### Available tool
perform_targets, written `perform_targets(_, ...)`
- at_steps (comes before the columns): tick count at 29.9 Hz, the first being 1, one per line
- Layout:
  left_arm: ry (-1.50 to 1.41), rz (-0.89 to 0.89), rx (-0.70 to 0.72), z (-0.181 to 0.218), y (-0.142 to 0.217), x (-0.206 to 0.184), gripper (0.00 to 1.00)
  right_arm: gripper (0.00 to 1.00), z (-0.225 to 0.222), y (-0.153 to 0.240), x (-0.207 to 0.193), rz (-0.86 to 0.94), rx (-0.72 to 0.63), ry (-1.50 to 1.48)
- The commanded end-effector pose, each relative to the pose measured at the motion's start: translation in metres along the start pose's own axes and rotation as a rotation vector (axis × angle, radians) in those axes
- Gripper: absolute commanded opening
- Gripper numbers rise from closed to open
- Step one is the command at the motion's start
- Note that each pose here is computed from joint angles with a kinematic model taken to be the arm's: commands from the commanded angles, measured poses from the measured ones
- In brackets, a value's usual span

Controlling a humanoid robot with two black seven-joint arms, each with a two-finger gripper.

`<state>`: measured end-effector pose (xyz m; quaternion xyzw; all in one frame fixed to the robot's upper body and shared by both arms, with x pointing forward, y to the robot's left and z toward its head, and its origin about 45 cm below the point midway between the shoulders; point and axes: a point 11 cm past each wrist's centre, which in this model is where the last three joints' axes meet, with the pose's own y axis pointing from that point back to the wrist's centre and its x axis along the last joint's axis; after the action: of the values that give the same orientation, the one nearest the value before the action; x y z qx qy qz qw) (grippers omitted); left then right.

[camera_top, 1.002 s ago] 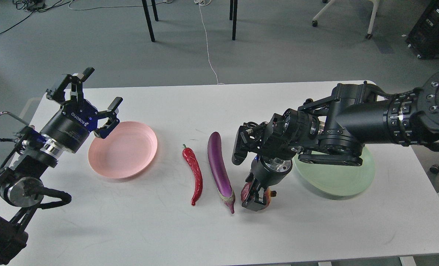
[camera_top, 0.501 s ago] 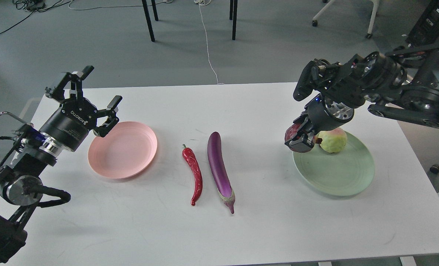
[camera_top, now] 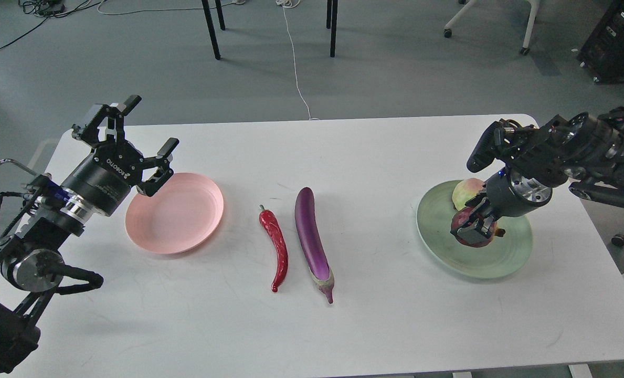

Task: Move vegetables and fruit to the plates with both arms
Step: 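Move the pomegranate onto the green plate beside the peach, release, then withdraw the right gripper and reach the left gripper toward the eggplant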

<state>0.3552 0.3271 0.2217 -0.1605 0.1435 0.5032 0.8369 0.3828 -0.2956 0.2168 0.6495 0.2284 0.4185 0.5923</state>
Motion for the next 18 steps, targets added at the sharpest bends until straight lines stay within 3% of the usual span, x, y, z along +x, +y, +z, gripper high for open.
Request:
perform_targets(1, -0.007, 0.0, 0.003, 0.001, 0.0, 0.001, 0.98, 0.94, 0.001, 0.002, 0.0, 0.012, 0.0, -0.015)
perform_targets(6, -0.031, 0.001, 0.009, 0.006, 0.002, 0.004, 0.98, 0.97, 0.008, 0.018, 0.012, 0.106, -0.003, -0.07)
perform_targets(9, -0.079, -0.002, 0.024, 0.01, 0.003, 0.006, 0.98, 0.97, 0.015, 0.041, 0.032, 0.273, 0.026, -0.208)
perform_targets(13, -0.159, -0.04, 0.031, 0.02, -0.004, -0.001, 0.98, 0.97, 0.02, 0.067, 0.037, 0.551, 0.207, -0.623)
perform_targets(18, -0.262, -0.111, 0.011, 0.031, -0.01, -0.017, 0.98, 0.98, 0.042, 0.085, 0.005, 0.885, 0.458, -1.248)
